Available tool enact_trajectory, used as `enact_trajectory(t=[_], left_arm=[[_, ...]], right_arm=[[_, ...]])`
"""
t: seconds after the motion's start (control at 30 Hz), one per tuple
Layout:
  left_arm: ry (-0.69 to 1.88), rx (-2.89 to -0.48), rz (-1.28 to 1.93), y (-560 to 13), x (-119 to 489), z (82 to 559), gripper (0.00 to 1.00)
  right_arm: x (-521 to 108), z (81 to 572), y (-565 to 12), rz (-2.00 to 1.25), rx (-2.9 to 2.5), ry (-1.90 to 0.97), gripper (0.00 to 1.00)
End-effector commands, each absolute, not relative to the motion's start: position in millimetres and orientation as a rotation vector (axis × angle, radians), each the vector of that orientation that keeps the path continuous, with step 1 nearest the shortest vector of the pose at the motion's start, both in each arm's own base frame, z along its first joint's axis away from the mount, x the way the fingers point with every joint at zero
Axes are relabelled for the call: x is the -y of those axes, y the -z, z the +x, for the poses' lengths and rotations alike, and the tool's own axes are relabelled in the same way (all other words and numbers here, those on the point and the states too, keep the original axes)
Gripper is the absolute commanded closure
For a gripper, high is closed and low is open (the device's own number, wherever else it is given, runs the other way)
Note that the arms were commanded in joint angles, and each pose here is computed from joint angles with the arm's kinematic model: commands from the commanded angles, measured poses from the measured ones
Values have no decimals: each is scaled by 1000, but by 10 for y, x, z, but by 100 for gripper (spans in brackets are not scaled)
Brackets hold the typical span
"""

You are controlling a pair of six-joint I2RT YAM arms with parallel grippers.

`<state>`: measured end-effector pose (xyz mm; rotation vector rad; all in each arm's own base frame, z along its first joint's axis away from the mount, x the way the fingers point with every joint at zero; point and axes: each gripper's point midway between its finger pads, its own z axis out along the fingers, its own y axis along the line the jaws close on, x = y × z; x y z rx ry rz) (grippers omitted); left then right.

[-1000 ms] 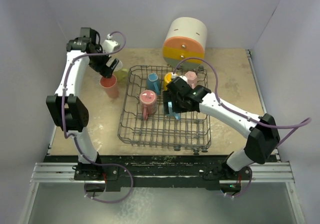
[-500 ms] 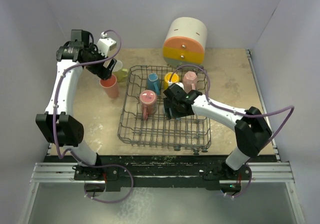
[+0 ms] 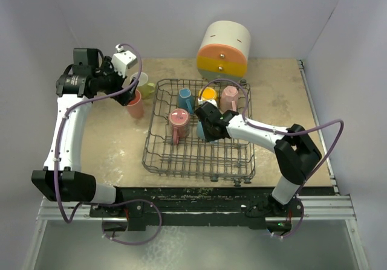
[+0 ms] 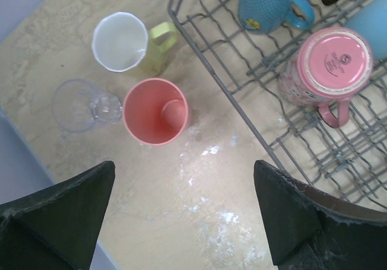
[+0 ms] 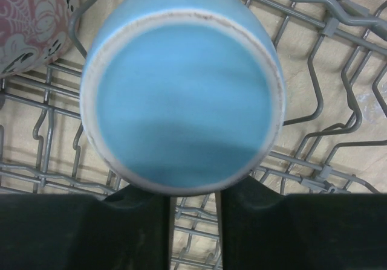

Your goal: Unload the cups from the dish rack

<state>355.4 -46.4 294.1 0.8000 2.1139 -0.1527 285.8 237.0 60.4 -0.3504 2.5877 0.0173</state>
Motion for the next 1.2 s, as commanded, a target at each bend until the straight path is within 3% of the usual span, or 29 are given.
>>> enact_trajectory(t=[0.0, 0.2, 0.43, 0.6, 1.0, 1.17], left_arm=[[286, -2087, 882, -2879, 641, 3456, 1], [395, -2077, 997, -2740, 773, 3285, 1], [518, -2006, 1106, -2738, 936, 3105, 1], [546, -1855, 1201, -2854, 1054, 2989, 1], [489, -1342, 1329, -3485, 1363, 2672, 0], [502, -1275, 1333, -3676, 1416, 2534, 1]], right_arm=[[-2436, 2980, -835, -330, -2486, -72, 76], [-2381, 3000, -1125, -299, -2420, -80, 99], [-2325, 3035, -1730, -221, -2320, -125, 100], [-2510, 2964, -2234, -202, -2279, -315, 100], [-3720, 1994, -3690, -428, -2056, -1584, 100], [-3808, 1798, -4026, -439, -1933, -1855, 100]])
